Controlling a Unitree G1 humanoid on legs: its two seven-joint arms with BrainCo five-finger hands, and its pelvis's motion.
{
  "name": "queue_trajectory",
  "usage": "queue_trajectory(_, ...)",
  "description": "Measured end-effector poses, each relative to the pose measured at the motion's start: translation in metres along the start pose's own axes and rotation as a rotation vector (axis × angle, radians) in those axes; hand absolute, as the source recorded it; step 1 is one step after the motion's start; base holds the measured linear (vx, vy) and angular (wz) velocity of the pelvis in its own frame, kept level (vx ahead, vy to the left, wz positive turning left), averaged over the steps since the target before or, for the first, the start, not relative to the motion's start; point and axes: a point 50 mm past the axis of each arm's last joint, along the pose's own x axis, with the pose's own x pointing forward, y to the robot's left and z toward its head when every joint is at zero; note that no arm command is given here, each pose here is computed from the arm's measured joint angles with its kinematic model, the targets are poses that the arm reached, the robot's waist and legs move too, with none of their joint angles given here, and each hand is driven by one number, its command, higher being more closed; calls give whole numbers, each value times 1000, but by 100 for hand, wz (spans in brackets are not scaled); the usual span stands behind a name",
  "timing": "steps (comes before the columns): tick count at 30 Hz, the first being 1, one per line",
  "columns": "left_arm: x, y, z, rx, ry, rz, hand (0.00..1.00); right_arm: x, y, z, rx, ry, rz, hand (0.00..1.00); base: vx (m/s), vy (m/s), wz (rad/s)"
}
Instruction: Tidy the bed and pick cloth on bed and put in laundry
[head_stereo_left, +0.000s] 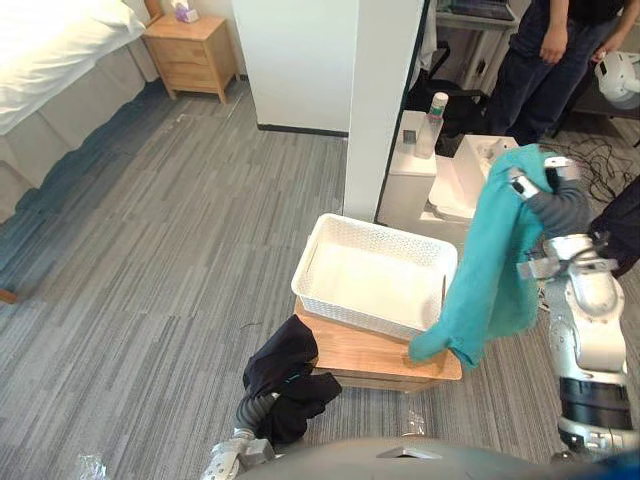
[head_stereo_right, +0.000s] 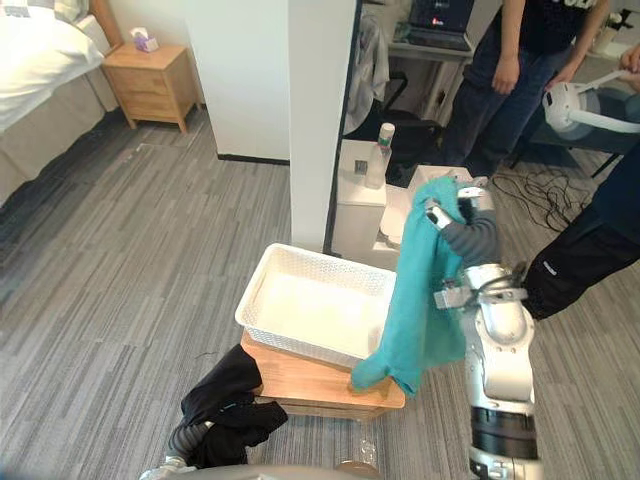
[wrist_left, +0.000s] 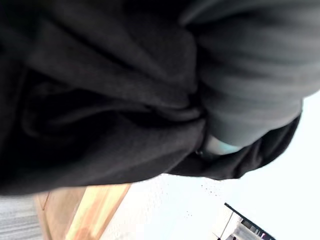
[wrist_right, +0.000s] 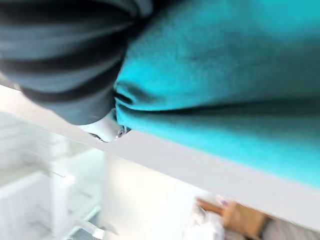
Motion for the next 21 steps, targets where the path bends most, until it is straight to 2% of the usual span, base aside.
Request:
queue_trajectory(6, 1, 0, -1, 2, 30, -3, 100, 9, 5, -40, -36, 202, -27, 100, -13, -3, 25)
queue_trajectory(11, 1, 1, -3, 28, 52, -5, 100, 33, 7, -42, -61, 226, -59, 100, -2, -7, 17)
queue_trajectory(16, 4, 5, 8, 25, 17, 5, 100, 70, -2, -25, -106, 193, -115, 100, -32, -15, 9)
queue_trajectory(21, 5, 4, 12, 26, -1, -31, 100, 112, -16, 42, -167, -7, -136, 100, -22, -13, 12)
